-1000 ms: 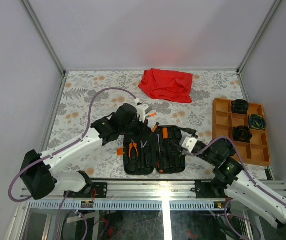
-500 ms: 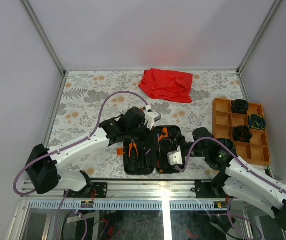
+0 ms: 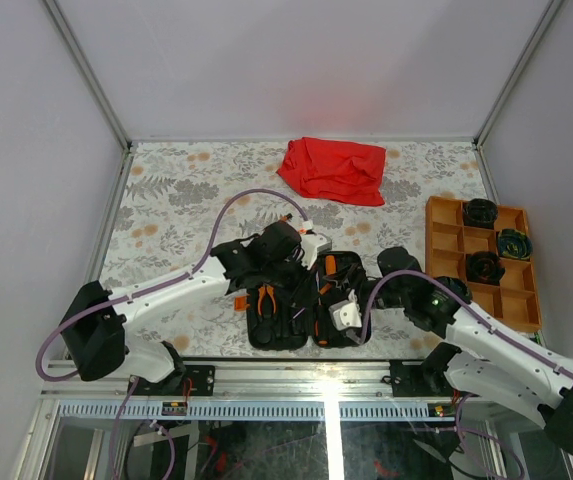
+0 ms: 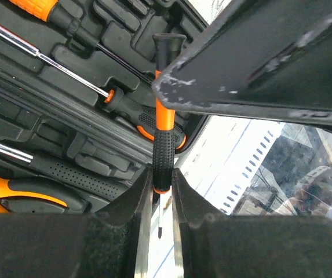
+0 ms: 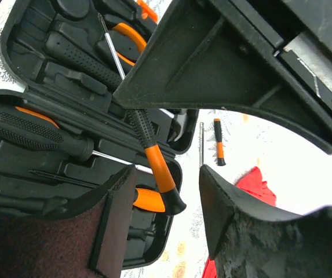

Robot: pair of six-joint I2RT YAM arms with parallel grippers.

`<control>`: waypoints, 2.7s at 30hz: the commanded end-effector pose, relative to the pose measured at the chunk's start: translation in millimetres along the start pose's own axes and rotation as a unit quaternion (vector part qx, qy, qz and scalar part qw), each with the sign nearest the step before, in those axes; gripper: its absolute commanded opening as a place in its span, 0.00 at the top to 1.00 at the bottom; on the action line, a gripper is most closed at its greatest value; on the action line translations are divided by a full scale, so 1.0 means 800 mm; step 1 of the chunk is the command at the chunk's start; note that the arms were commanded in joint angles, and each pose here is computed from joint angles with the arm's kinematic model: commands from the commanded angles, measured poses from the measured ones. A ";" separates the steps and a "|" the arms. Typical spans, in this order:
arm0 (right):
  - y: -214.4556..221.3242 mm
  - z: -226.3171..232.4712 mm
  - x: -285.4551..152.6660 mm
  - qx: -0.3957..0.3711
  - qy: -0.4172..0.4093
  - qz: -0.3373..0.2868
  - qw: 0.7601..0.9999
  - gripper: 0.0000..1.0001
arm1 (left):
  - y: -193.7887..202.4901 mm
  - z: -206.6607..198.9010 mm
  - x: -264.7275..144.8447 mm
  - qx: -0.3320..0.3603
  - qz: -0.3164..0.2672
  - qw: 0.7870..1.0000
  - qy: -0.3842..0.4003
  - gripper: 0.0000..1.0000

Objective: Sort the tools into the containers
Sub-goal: Pick up the screwdriver from the center of the board.

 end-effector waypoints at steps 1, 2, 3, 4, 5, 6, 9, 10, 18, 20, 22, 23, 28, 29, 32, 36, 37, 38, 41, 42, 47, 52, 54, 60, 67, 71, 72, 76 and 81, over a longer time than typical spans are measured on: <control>-0.002 -0.004 0.001 -0.015 -0.038 0.021 0.999 0.47 | -0.013 -0.012 -0.006 0.023 -0.010 1.000 0.017 1.00; -0.002 -0.004 0.002 -0.015 -0.039 0.023 0.999 0.48 | -0.012 -0.014 -0.004 0.024 -0.008 0.999 0.021 1.00; -0.001 -0.004 0.004 -0.015 -0.040 0.023 0.999 0.49 | -0.011 -0.016 -0.003 0.026 -0.006 0.999 0.025 1.00; -0.001 -0.005 0.005 -0.014 -0.040 0.022 0.999 0.50 | -0.010 -0.017 -0.003 0.027 -0.004 0.999 0.027 1.00; 0.000 -0.004 0.006 -0.014 -0.043 0.022 0.999 0.51 | -0.009 -0.018 -0.002 0.028 -0.001 0.999 0.027 1.00; 0.000 -0.003 0.008 -0.013 -0.046 0.022 0.999 0.52 | -0.008 -0.018 -0.002 0.028 0.001 0.999 0.027 1.00; 0.003 0.003 0.012 -0.011 -0.058 0.026 0.998 0.55 | -0.007 -0.019 -0.001 0.030 0.003 0.999 0.028 0.99; 0.005 0.006 0.014 -0.009 -0.063 0.029 0.998 0.56 | -0.008 -0.019 -0.001 0.031 0.003 0.999 0.028 0.99; 0.004 0.003 0.014 -0.002 -0.042 0.023 0.999 0.90 | -0.013 -0.014 -0.003 0.036 -0.006 0.999 0.011 0.91; 0.003 -0.001 0.011 0.006 -0.025 0.022 0.999 0.97 | -0.018 -0.012 -0.007 0.037 -0.016 0.999 0.001 0.82; 0.005 -0.003 0.009 0.019 -0.008 0.022 1.000 1.00 | -0.025 -0.010 -0.014 0.038 -0.033 0.999 -0.013 0.71; 0.006 -0.003 0.007 0.027 -0.001 0.024 0.999 1.00 | -0.032 -0.009 -0.021 0.039 -0.049 0.998 -0.021 0.66; 0.003 -0.011 -0.004 0.106 0.060 0.012 0.993 1.00 | -0.072 0.000 -0.056 0.022 -0.141 0.987 -0.077 0.37; 0.001 -0.013 -0.005 0.129 0.075 0.004 0.989 1.00 | -0.081 0.001 -0.065 0.015 -0.163 0.983 -0.087 0.35; -0.002 -0.027 -0.010 0.218 0.143 -0.032 0.965 1.00 | -0.102 0.011 -0.092 -0.018 -0.223 0.968 -0.114 0.31; -0.009 -0.037 -0.014 0.329 0.204 -0.100 0.916 1.00 | -0.119 0.034 -0.129 -0.069 -0.296 0.938 -0.167 0.29; -0.010 -0.039 -0.014 0.357 0.216 -0.114 0.901 1.00 | -0.119 0.042 -0.135 -0.089 -0.312 0.928 -0.183 0.28; -0.011 -0.042 -0.016 0.392 0.229 -0.132 0.881 1.00 | -0.119 0.048 -0.141 -0.105 -0.330 0.918 -0.192 0.27; 0.007 -0.065 -0.027 0.541 0.312 -0.156 0.765 1.00 | -0.113 0.053 -0.148 -0.136 -0.360 0.902 -0.198 0.27; 0.010 -0.068 -0.027 0.599 0.322 -0.157 0.716 1.00 | -0.111 0.055 -0.149 -0.143 -0.363 0.899 -0.200 0.27; 0.006 -0.067 -0.004 0.640 0.283 -0.128 0.702 1.00 | -0.108 0.057 -0.146 -0.156 -0.363 0.896 -0.201 0.27; -0.005 -0.076 0.003 0.659 0.266 -0.114 0.694 1.00 | -0.110 0.056 -0.144 -0.156 -0.358 0.899 -0.199 0.27; -0.004 -0.078 0.003 0.667 0.268 -0.093 0.689 1.00 | -0.111 0.056 -0.145 -0.157 -0.359 0.898 -0.198 0.26; -0.012 -0.086 0.008 0.683 0.263 -0.131 0.668 1.00 | -0.115 0.055 -0.146 -0.157 -0.364 0.897 -0.195 0.26; -0.002 -0.084 0.002 0.699 0.285 -0.134 0.642 1.00 | -0.119 0.054 -0.148 -0.161 -0.370 0.895 -0.192 0.26; -0.001 -0.085 -0.006 0.701 0.296 -0.141 0.633 1.00 | -0.118 0.053 -0.147 -0.160 -0.368 0.896 -0.191 0.26; -0.002 -0.086 -0.008 0.703 0.297 -0.143 0.631 1.00 | -0.117 0.053 -0.147 -0.160 -0.368 0.896 -0.190 0.26; -0.010 -0.091 -0.011 0.718 0.294 -0.157 0.611 1.00 | -0.119 0.051 -0.146 -0.163 -0.373 0.895 -0.182 0.26; -0.042 -0.103 -0.012 0.726 0.256 -0.226 0.597 1.00 | -0.129 0.048 -0.151 -0.166 -0.389 0.890 -0.174 0.26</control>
Point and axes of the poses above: each gripper's point midway between its finger pads, its own x axis out along the fingers, its own z axis along the line the jaws close on, y = z × x, the point moved 1 cm from there along -x, back along the fingers, and after that the axes turned 15 degrees about x, right-handed, at the moved point
